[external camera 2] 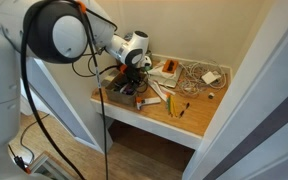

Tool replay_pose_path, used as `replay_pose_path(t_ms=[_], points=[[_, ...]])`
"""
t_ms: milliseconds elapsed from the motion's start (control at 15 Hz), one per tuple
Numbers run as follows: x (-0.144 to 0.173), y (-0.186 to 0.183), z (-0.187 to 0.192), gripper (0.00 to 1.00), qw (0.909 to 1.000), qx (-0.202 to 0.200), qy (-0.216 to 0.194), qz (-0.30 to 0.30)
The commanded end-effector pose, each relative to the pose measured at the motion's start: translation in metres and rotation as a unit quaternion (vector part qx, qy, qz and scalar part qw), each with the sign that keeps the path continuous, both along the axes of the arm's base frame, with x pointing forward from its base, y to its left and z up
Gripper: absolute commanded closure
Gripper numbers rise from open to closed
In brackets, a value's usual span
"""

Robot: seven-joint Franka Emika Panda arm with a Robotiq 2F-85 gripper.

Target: Put the red pen from the box on the shelf

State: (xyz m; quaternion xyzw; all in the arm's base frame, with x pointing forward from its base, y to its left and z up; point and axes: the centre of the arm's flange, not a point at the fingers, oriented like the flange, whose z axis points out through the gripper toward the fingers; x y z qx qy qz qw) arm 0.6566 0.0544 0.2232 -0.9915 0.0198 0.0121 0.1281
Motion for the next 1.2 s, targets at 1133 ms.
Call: replay_pose_path(t_ms=[1133], points=[[0.008,-0.2,0.063,0.94,0.9697,-0.117,0.049,-0.209]])
